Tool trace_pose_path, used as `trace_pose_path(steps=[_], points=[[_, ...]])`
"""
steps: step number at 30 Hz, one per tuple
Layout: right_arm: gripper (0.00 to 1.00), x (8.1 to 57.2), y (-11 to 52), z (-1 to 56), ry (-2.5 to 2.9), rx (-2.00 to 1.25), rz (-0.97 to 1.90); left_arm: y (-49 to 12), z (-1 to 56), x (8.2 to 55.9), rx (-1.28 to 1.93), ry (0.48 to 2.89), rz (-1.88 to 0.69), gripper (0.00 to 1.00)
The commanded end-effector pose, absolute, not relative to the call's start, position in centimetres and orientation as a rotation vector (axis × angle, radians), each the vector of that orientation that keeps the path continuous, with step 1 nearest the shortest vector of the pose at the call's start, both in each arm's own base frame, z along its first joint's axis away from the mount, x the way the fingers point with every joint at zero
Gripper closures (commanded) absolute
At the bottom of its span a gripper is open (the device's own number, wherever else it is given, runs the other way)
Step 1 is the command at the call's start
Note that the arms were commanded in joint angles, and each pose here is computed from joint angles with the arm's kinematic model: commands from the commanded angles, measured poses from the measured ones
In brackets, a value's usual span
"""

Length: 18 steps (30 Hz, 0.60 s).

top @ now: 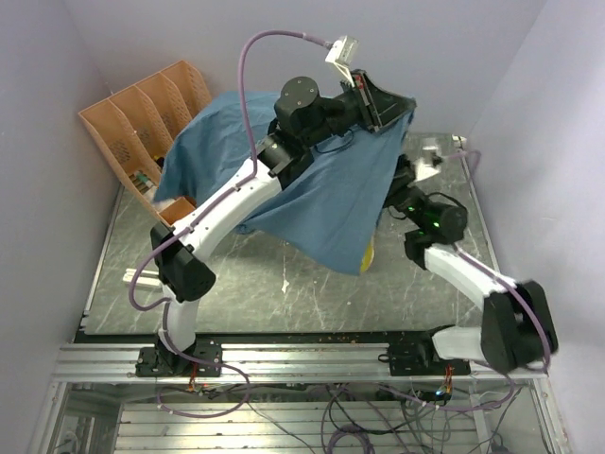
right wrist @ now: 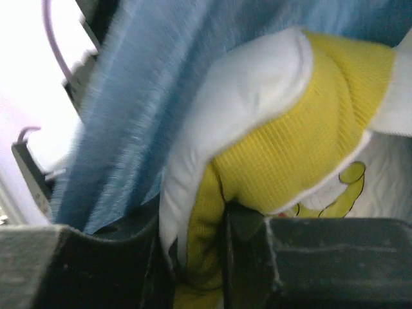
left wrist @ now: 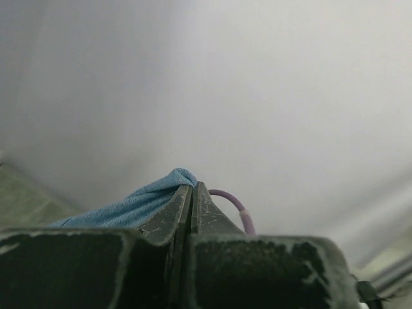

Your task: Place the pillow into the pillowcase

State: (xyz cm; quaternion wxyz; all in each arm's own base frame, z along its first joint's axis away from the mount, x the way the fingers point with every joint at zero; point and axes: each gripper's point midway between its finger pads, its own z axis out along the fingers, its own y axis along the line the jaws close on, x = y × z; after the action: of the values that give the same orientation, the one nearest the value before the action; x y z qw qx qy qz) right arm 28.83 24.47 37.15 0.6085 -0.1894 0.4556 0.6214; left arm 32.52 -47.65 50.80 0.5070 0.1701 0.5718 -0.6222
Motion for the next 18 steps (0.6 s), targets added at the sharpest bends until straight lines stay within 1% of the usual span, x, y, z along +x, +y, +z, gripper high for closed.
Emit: trace_pose_path(steps=[1, 2, 4, 6, 8, 11, 13, 14, 15, 16, 17, 18], points=[[0.76, 32.6, 19.1, 39.2, 1.042, -0.163, 1.270, -48.9, 57.4, 24.3, 0.557, 1.099, -1.835, 0.93], [0.78, 34.7, 16.9, 38.0, 1.080, -0.076, 1.249, -49.0, 57.3, 23.5, 0.575, 1.077, -1.887, 0.93], [0.82, 36.9, 15.9, 34.8, 1.174, -0.004, 1.243, -49.6, 56.2, 22.0, 0.584, 1.075, -1.991, 0.93], [0.87, 38.2, 16.2, 30.4, 1.287, 0.040, 1.247, -51.4, 54.1, 20.4, 0.587, 1.115, -2.090, 0.93], [0.92, 38.5, 17.5, 26.8, 1.386, 0.045, 1.274, -53.6, 52.8, 17.7, 0.646, 1.124, -2.199, 0.93], [0.94, 39.3, 18.1, 24.0, 1.475, -0.021, 1.159, -56.0, 52.2, 13.4, 0.763, 1.099, -2.320, 0.93], [0.93, 40.4, 16.2, 23.5, 1.489, 0.037, 1.089, -56.4, 52.5, 12.0, 0.822, 1.090, -2.325, 0.93], [0.93, 40.9, 14.9, 23.7, 1.473, 0.059, 1.076, -56.2, 52.6, 12.2, 0.823, 1.097, -2.296, 0.93], [0.93, 41.1, 13.7, 23.8, 1.461, 0.071, 1.073, -56.1, 52.0, 13.8, 0.784, 1.138, -2.236, 0.93], [0.92, 41.2, 12.7, 23.8, 1.460, 0.083, 1.068, -55.5, 51.6, 16.0, 0.723, 1.176, -2.167, 0.93], [0.90, 41.4, 11.8, 23.5, 1.469, 0.097, 1.054, -54.6, 50.6, 19.6, 0.633, 1.222, -2.088, 0.93], [0.86, 41.5, 11.1, 23.2, 1.484, 0.099, 1.033, -53.8, 49.1, 23.0, 0.548, 1.268, -2.033, 0.93]])
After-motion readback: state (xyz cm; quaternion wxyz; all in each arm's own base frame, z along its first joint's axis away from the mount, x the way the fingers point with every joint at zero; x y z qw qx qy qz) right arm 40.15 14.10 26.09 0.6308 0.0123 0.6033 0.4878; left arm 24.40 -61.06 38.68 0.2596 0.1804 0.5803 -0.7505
